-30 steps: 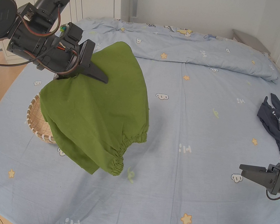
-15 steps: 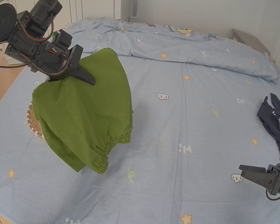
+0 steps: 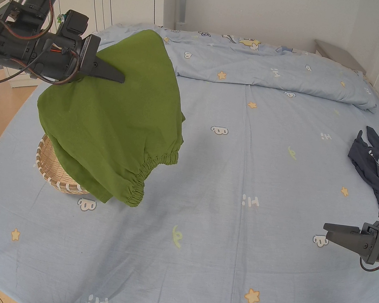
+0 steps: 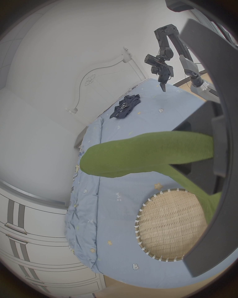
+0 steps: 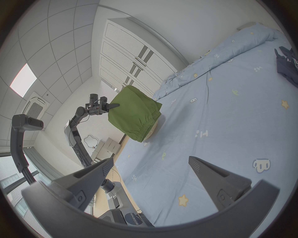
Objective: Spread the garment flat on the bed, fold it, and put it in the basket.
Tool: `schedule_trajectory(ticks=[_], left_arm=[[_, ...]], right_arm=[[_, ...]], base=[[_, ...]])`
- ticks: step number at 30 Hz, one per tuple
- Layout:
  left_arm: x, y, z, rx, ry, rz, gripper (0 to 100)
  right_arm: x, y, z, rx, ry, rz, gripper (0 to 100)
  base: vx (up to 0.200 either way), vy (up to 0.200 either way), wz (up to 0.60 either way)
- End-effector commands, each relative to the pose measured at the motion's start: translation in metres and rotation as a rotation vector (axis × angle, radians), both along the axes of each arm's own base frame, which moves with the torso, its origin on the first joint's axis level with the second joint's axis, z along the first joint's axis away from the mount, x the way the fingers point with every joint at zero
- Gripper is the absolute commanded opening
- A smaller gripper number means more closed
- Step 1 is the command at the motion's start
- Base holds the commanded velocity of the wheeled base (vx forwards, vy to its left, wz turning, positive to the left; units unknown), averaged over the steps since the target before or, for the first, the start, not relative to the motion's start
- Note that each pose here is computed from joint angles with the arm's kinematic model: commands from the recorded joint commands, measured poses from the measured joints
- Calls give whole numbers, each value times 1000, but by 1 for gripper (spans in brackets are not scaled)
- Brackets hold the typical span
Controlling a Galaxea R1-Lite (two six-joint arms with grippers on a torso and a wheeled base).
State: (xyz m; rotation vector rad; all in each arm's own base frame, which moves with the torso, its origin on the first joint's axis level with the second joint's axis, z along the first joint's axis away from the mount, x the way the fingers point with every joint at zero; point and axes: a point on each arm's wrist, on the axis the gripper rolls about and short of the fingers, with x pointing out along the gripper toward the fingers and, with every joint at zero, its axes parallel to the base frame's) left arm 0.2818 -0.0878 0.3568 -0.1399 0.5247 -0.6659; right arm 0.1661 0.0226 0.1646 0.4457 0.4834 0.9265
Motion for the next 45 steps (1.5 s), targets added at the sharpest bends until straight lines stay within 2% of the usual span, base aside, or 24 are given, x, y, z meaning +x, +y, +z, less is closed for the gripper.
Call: schedule_trajectory(ticks=[1,12,20,33,45], left_arm=[[-4,8,2,-11,-14,25,0],[3,22,4,-63,-14,92,0],[8,33,4,-101,-4,106,0],[27,56,-31,-143,21,139,0],[46,92,-54,-195,36,193,0]], right_arm=[[0,0,0,0,0,0,100],[0,0,-1,0,3,0,100],[0,0,-2,-1,5,-1,100],[0,0,-3,-4,9,0,100],[-2,1,-4,-7,8,7,100]], base=[[0,0,0],[0,0,0],[0,0,0],[0,0,0],[0,0,0]])
